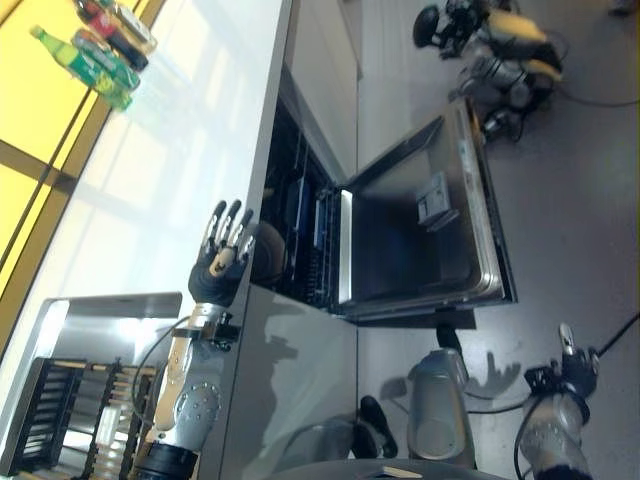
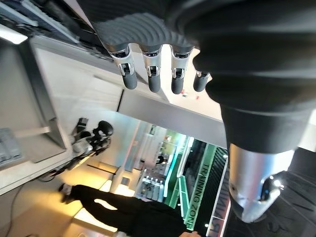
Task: Pick up plates and place into dishwasher.
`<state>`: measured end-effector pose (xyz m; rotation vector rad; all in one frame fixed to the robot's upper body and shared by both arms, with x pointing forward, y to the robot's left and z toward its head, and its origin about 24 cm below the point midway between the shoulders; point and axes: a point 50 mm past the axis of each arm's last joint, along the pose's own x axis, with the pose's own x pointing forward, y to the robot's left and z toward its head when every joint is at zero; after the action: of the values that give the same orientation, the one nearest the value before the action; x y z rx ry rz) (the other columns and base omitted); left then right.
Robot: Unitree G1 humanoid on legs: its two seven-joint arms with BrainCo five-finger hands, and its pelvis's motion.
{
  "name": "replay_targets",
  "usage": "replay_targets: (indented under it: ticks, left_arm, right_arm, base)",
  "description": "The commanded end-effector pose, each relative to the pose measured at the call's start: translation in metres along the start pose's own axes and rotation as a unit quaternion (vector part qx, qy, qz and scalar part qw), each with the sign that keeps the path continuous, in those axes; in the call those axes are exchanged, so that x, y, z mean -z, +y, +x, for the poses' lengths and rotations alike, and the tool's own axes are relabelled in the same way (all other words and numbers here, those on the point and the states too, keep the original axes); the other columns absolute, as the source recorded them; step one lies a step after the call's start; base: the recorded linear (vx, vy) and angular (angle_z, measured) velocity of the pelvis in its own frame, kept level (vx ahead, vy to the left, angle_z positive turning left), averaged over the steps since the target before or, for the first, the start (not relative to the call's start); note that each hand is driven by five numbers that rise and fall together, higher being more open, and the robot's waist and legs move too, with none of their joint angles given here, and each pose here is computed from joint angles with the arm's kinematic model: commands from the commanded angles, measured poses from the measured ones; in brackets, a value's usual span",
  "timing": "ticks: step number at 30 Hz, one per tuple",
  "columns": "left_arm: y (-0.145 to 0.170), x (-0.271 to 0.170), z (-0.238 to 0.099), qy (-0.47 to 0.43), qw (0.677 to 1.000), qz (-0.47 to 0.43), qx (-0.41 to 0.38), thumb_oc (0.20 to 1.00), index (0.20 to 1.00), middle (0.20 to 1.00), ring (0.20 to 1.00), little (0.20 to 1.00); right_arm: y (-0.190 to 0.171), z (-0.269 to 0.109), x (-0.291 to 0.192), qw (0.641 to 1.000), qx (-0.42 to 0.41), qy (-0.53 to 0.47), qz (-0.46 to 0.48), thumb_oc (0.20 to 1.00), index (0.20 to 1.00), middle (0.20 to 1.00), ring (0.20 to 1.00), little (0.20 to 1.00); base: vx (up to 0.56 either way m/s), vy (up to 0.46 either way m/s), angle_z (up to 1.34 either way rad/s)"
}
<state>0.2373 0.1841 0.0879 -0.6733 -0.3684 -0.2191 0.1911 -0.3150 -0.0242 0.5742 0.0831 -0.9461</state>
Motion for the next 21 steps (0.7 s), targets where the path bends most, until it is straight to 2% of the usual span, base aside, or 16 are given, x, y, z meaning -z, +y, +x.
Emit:
replay_targets:
  ticks: [1, 9, 16, 21]
  left_arm:
    - [-0.01, -0.008, 0.007, -0.055, 0.998, -0.021, 0.003, 1.0, 1.0, 1.0, 1.0, 1.0]
    - [-0.026, -0.007, 0.011, -0.069, 0.997, -0.033, 0.015, 1.0, 1.0, 1.0, 1.0, 1.0]
    - [-0.033, -0.011, 0.013, -0.062, 0.996, -0.039, 0.045, 1.0, 1.0, 1.0, 1.0, 1.0]
    - [-0.034, -0.017, 0.019, -0.06, 0.996, -0.039, 0.06, 1.0, 1.0, 1.0, 1.0, 1.0]
  right_arm:
    - [0.023, 0.009, -0.024, 0.996, -0.064, -0.06, 0.034, 1.0, 1.0, 1.0, 1.0, 1.0]
    - [0.091, 0.011, -0.037, 0.982, -0.16, -0.076, 0.061, 1.0, 1.0, 1.0, 1.0, 1.0]
    - [0.147, 0.013, -0.037, 0.966, -0.255, -0.008, 0.037, 1.0, 1.0, 1.0, 1.0, 1.0]
    - [0.199, -0.009, -0.044, 0.927, -0.373, 0.004, 0.036, 1.0, 1.0, 1.0, 1.0, 1.0]
  base:
    - [-0.16, 0.003, 0.14]
    - [-0.09, -0.06, 0.13]
    - [-0.02, -0.079, 0.1]
    - [-0.05, -0.065, 0.03]
